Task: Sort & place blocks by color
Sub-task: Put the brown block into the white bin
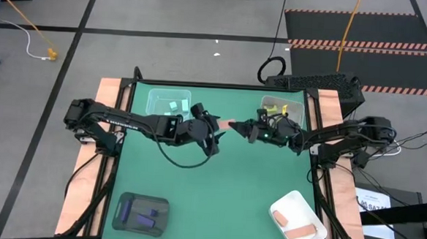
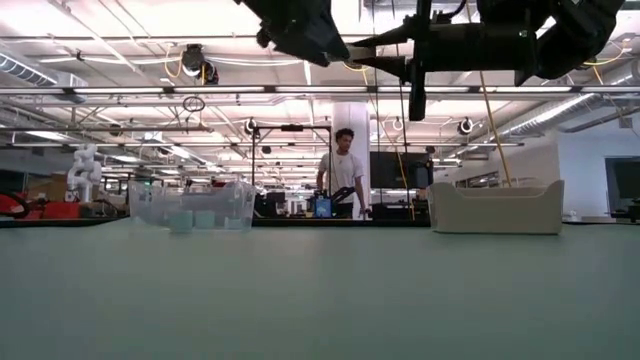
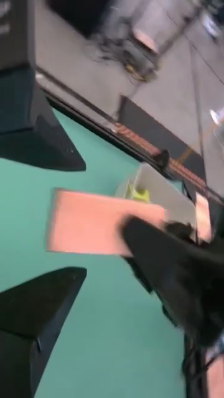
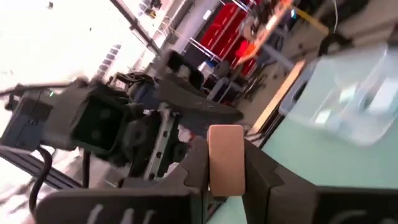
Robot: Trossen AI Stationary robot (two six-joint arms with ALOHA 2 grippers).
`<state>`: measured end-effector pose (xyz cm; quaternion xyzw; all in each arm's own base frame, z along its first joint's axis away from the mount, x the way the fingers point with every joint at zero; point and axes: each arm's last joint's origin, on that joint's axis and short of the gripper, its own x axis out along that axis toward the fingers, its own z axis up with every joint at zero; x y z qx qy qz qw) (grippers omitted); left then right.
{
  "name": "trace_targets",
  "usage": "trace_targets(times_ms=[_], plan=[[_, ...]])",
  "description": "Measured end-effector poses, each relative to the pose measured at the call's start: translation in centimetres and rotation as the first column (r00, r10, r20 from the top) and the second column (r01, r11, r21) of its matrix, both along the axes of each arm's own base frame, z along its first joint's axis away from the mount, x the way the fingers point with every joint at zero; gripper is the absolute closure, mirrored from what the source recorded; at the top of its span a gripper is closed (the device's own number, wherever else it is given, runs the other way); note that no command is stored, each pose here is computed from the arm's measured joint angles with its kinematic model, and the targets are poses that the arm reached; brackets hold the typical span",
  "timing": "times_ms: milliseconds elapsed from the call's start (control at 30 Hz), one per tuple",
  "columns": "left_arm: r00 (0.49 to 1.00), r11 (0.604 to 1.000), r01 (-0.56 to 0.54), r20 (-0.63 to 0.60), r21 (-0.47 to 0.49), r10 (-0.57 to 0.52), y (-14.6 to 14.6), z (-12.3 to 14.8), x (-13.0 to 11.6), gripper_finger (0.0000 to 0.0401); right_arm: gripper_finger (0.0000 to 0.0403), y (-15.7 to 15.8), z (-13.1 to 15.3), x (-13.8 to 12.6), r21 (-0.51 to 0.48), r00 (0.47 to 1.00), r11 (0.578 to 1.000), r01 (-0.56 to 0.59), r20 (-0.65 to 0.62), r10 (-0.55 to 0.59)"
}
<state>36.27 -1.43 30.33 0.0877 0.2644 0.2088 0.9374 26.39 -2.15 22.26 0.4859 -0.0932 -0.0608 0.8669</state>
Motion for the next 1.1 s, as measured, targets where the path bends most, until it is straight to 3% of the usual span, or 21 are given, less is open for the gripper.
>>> trace_targets(times_ms=[100,200,367,500,633,833,1100], plan=[[0.993,0.988,-0.118,0.021,-0.098,0.120,0.1,0.0,-0.7,0.0116,0.0363,-0.3,0.5,-0.3,-0.121,1.000,0.992,0.026,-0.009,-0.027],[0.973,0.947,-0.221,0.019,-0.234,0.231,0.2,-0.4,-1.2,0.0109,0.0363,-0.6,1.0,-0.6,-0.253,0.998,0.966,0.055,-0.012,-0.060],[0.939,0.871,-0.344,-0.117,-0.351,0.324,0.0,-1.6,-2.8,0.0116,0.0363,-0.7,2.2,-1.3,-0.455,0.994,0.885,0.098,0.008,-0.106],[0.895,0.806,-0.445,-0.225,-0.390,0.385,-0.1,-2.4,-3.9,0.0129,0.0363,-0.6,3.5,-1.9,-0.559,0.990,0.817,0.140,0.072,-0.121],[0.863,0.780,-0.501,-0.289,-0.375,0.415,-0.1,-2.8,-4.6,0.0142,0.0363,-0.3,5.0,-2.8,-0.609,0.983,0.777,0.161,0.173,-0.068],[0.854,0.777,-0.514,-0.306,-0.363,0.422,0.1,-2.9,-4.7,0.0157,0.0363,0.8,6.7,-4.0,-0.622,0.960,0.768,0.152,0.276,0.034],[0.845,0.767,-0.529,-0.306,-0.363,0.438,0.7,-2.9,-4.7,0.0158,0.0363,2.5,6.8,-4.4,-0.624,0.970,0.779,0.067,0.223,0.095]])
